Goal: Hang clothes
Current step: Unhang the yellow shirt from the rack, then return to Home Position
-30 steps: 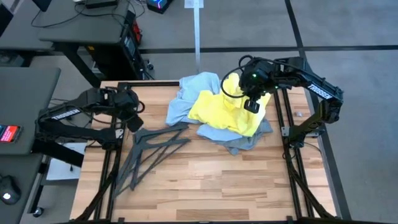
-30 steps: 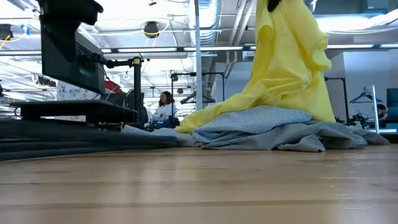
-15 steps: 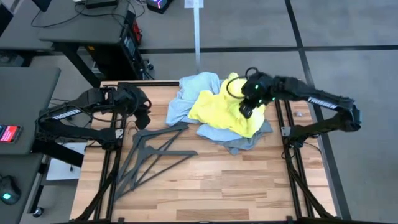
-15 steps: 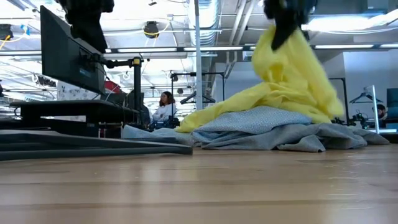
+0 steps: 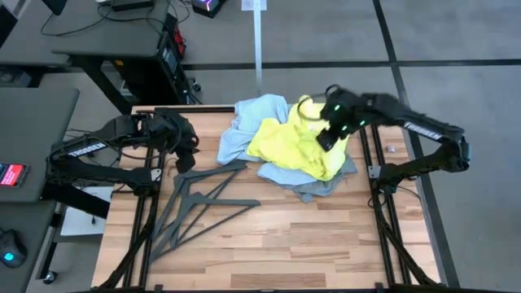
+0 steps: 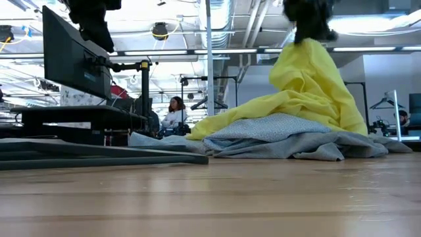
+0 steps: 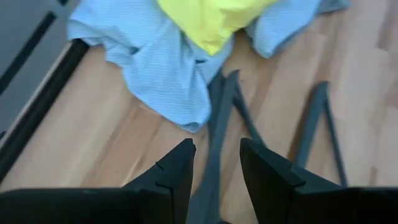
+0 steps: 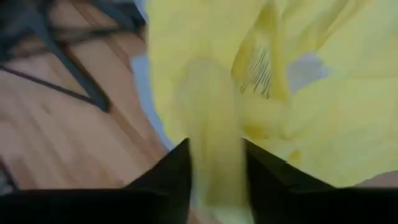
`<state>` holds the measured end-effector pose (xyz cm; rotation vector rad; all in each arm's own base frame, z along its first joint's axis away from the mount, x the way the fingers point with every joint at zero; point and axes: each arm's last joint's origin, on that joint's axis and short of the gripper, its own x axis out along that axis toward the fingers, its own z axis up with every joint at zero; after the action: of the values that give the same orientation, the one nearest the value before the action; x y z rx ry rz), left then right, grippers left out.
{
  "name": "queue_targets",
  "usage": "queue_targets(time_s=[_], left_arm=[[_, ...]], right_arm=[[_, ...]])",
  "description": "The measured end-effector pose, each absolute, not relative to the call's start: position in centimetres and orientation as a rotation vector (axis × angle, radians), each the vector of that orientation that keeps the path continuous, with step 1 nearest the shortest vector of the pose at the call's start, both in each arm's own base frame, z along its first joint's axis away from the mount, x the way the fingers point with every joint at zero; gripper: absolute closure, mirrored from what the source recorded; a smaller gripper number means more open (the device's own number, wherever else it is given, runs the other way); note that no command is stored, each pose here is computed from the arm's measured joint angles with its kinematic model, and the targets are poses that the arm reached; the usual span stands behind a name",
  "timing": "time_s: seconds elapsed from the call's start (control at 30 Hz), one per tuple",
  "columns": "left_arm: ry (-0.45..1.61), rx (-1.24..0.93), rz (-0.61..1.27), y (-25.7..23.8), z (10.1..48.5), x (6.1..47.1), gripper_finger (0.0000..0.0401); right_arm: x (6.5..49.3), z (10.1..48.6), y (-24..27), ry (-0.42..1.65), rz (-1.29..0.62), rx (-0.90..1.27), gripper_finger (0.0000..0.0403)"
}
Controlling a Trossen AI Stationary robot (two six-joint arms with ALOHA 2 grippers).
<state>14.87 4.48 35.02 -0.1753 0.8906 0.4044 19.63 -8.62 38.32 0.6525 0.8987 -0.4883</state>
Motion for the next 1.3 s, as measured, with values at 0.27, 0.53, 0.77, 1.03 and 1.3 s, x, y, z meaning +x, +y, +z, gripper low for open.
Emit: queue_targets(time_s=[0.27, 0.53, 0.77, 1.03, 1.3], left_arm=[[0.902, -0.119, 0.378, 4.5, 35.0, 14.8, 0.0284], [0.833, -0.11, 0.384, 4.3, 35.7, 14.0, 0.0284], [0.825, -0.144, 0.448, 4.4, 35.7, 13.9, 0.0284], [0.802, -0.302, 0.473, 4.2, 35.6, 14.1, 0.0284], [0.785, -0.422, 0.36, 3.0, 35.7, 14.5, 0.0284]], right_arm=[[15.9, 47.1, -3.5, 0.63, -0.189, 0.582, 0.023], [11.7, 40.1, 0.6, 0.592, -0.284, 0.506, 0.0382], [8.4, 33.9, 0.7, 0.667, -0.366, 0.679, 0.0367], [10.9, 29.6, 2.3, 0.406, -0.046, 0.453, 0.0367], [11.6, 22.2, 2.6, 0.192, 0.031, 0.446, 0.0367]])
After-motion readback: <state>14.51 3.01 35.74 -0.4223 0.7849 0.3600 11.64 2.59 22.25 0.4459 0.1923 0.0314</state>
